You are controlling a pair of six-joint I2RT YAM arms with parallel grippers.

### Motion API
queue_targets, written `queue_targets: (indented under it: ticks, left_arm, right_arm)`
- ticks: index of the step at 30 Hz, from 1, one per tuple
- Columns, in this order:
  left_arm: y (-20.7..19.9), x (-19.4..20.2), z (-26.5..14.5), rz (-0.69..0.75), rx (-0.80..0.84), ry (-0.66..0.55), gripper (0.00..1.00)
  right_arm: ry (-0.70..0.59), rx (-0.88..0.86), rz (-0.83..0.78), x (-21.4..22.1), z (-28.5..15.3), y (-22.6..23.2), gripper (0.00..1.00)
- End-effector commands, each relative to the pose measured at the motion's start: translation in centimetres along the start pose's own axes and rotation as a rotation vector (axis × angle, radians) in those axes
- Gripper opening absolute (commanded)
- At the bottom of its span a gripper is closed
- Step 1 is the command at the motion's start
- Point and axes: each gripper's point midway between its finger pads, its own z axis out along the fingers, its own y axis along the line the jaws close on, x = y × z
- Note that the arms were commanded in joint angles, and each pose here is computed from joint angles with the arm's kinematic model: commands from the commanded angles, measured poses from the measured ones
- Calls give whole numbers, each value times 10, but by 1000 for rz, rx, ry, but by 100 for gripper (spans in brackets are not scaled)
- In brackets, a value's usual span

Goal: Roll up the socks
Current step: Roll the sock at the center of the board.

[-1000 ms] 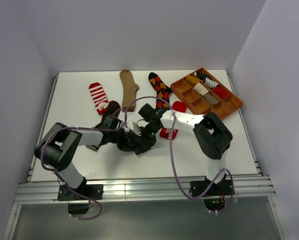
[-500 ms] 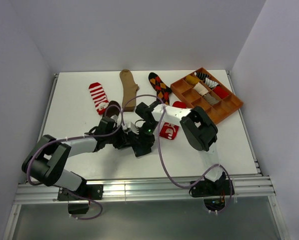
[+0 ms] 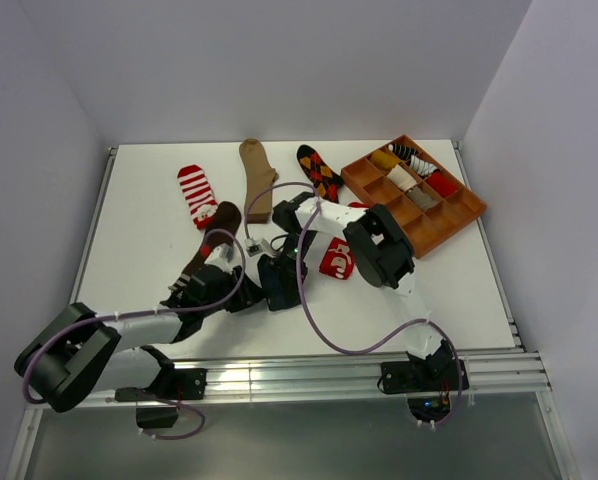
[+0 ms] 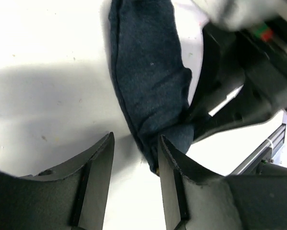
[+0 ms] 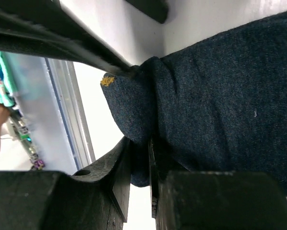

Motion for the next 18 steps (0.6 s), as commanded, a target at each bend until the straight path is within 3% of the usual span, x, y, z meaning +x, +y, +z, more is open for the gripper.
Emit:
queue_targets:
  ticks: [1, 8, 18]
  left_arm:
    - [-30, -26, -6, 69, 117, -161, 48]
    - [-54, -37, -22, 211, 194, -258, 52]
    - [-77, -26, -7, 351, 276, -182, 53]
  right_arm:
    - [25, 13, 12, 3, 0, -11, 20]
    - [39, -15, 47, 5, 5, -14, 21]
    - [31, -42, 76, 5, 1, -14, 21]
